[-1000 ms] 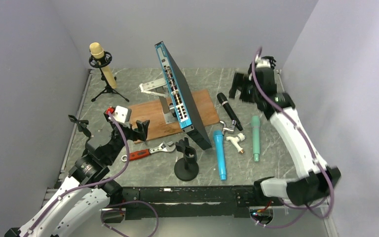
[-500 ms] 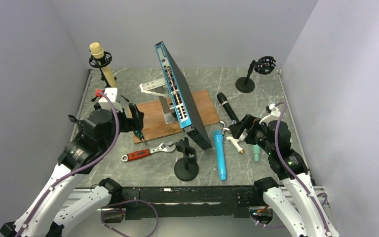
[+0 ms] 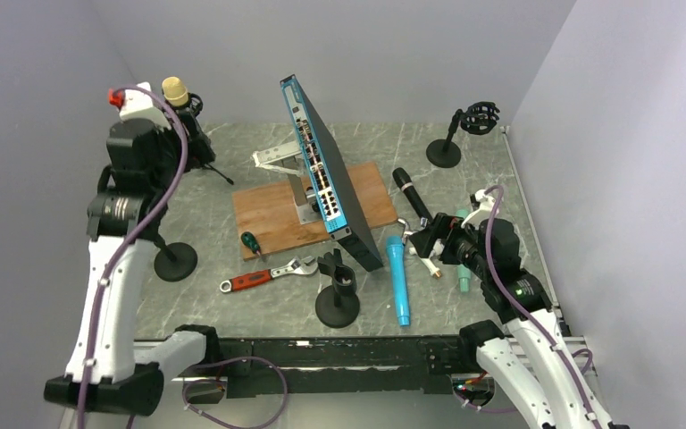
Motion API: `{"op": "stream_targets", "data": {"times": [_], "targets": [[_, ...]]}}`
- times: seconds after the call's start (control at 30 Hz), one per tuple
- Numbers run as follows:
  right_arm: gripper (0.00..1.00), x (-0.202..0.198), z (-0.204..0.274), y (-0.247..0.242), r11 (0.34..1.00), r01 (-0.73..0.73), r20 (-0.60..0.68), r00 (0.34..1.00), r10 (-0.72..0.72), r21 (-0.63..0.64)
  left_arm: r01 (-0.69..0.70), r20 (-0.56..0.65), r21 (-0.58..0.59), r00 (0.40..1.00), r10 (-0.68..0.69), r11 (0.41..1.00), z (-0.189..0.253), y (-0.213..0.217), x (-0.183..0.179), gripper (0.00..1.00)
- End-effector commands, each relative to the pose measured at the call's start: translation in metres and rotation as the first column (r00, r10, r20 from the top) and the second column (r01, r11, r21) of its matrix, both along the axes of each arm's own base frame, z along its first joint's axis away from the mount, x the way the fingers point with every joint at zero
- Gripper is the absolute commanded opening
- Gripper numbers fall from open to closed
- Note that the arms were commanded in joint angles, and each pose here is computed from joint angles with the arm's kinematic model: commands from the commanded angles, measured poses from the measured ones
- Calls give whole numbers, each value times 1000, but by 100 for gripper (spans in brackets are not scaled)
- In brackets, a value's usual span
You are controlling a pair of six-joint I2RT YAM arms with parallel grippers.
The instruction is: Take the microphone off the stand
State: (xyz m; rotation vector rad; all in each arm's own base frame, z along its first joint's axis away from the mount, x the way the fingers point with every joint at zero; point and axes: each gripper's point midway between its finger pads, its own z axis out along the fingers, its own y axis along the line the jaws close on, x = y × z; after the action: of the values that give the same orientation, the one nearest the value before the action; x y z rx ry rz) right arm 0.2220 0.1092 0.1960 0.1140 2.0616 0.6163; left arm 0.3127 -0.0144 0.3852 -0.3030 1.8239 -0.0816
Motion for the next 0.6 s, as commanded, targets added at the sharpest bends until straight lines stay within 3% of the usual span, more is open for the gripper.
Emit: {"op": "stream_targets", "data": {"times": [0.0, 0.23, 0.43, 0.57], "targets": [[100, 12, 7, -3, 1000, 14, 42, 999, -13, -25, 28, 98, -7, 995, -28, 1000, 30, 15, 43, 99], [100, 15, -3, -8, 998, 44, -11, 999, -45, -50, 8, 167, -70, 986, 3, 998, 40, 56, 121, 100], [100, 21, -14, -10, 995, 63, -58, 996, -68, -74, 96, 233, -27, 968, -87, 995, 60, 54, 162, 98], [100, 27, -10, -15, 991, 87, -66, 993, -94, -102, 50, 208, -9, 977, -47, 999, 52, 67, 186, 94]]}}
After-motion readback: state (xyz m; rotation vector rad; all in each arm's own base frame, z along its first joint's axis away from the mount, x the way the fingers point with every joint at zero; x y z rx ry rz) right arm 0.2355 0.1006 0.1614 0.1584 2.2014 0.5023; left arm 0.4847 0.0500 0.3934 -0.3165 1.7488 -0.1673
